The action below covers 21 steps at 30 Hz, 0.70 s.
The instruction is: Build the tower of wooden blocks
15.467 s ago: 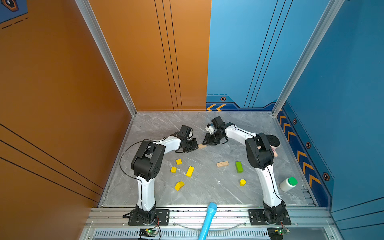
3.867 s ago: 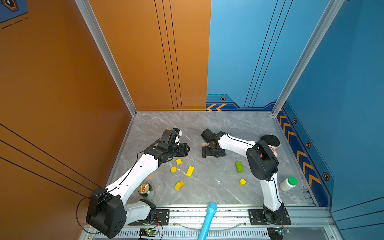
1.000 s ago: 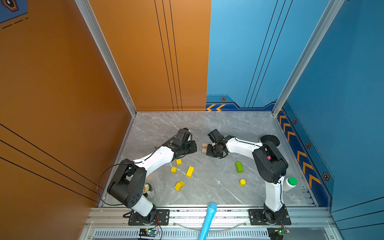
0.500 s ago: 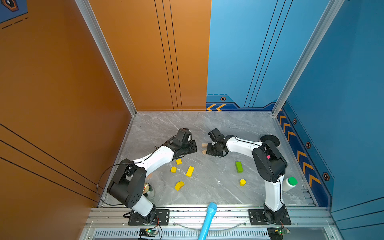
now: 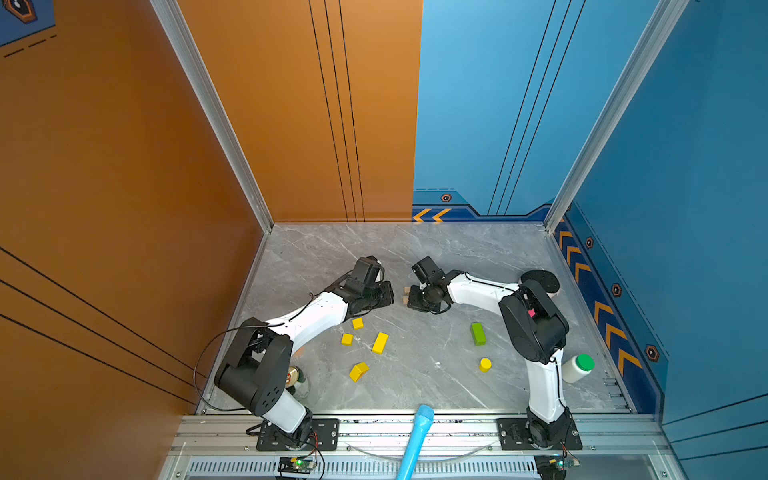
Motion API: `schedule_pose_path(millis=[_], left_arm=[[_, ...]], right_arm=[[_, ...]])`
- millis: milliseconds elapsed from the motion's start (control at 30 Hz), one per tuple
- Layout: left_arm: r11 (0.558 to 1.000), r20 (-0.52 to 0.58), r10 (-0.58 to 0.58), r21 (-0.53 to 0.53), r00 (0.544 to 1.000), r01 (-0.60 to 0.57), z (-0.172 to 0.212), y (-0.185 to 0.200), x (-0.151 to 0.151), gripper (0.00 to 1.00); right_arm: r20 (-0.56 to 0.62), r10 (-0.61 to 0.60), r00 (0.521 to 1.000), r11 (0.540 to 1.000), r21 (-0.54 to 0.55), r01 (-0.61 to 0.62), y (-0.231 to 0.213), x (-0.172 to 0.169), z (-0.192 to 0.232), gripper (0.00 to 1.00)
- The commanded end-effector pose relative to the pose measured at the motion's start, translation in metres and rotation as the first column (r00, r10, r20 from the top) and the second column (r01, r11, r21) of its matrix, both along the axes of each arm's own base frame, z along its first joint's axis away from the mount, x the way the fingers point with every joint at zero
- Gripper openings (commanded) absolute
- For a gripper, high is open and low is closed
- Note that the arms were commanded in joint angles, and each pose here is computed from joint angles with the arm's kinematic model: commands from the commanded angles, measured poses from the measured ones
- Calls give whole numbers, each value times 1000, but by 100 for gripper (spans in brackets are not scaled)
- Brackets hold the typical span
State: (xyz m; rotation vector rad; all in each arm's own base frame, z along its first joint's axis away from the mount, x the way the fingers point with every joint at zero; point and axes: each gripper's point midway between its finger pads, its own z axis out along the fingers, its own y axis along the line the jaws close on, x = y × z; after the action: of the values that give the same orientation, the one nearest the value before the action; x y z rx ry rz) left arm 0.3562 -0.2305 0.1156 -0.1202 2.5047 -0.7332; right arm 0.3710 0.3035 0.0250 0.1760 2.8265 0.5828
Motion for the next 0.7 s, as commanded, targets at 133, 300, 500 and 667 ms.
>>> schedule_pose_path(millis=[133, 300, 500, 667], left_arm=[[1000, 8, -14, 3, 1000, 14, 8, 2, 0, 12], [1000, 8, -13, 2, 1000, 13, 8, 1, 0, 12], [1000, 4, -13, 0, 1000, 13, 7, 1, 0, 12], [1000, -1, -13, 1, 1000, 13, 5, 1, -1, 11]], right_arm=[[-8, -24, 1000, 1000, -8, 24, -5, 8, -2, 0], [-10, -32, 999, 999, -14, 32, -10, 10, -3, 0], [-5, -35, 999, 999, -5, 35, -8, 12, -1, 0], [-1, -41, 999, 999, 2, 41, -8, 14, 1, 0]])
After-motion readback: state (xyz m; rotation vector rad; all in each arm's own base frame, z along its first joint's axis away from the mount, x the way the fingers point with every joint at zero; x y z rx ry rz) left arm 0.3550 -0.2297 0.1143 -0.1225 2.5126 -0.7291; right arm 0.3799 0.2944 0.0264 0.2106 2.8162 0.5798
